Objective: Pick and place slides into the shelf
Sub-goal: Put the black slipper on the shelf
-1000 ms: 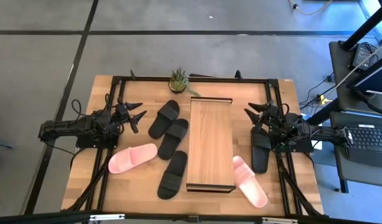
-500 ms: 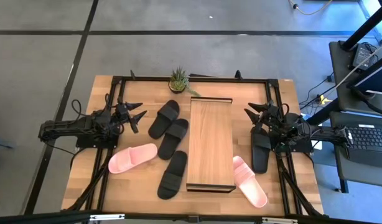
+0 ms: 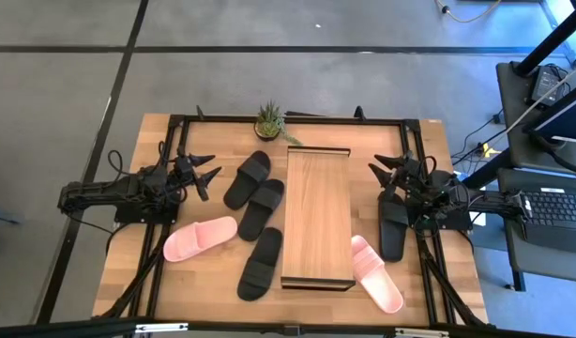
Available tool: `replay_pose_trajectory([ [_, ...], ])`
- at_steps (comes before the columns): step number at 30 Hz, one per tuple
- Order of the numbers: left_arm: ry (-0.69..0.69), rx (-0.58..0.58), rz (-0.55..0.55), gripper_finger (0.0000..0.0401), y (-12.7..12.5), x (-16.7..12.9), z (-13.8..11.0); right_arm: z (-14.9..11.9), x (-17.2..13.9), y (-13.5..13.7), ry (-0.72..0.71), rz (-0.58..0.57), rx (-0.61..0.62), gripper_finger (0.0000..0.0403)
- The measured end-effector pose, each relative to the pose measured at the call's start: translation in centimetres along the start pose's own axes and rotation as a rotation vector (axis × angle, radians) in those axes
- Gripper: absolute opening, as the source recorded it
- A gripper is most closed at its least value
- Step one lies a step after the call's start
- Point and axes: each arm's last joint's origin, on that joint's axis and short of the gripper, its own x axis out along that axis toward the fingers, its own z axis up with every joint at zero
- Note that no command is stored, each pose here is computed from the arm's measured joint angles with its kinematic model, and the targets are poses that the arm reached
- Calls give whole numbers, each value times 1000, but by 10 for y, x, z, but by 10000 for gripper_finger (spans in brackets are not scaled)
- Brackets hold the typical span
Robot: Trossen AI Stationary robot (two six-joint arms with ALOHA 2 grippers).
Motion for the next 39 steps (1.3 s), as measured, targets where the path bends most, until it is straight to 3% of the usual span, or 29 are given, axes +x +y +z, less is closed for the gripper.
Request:
replay_pose_trajectory([
  [5, 0, 0, 0, 204, 0, 0, 0, 0, 0, 0, 0, 0, 11, 179],
  [18, 0, 0, 0, 204, 0, 0, 0, -2, 0, 0, 14, 0, 236, 179],
  [27, 0, 0, 0, 204, 0, 0, 0, 5, 0, 1, -26, 35, 176, 179],
  [33, 0, 0, 0, 204, 0, 0, 0, 49, -3, 2, -105, 40, 109, 179],
  [39, 0, 1, 0, 204, 0, 0, 0, 120, 4, 11, -146, 26, -114, 179],
])
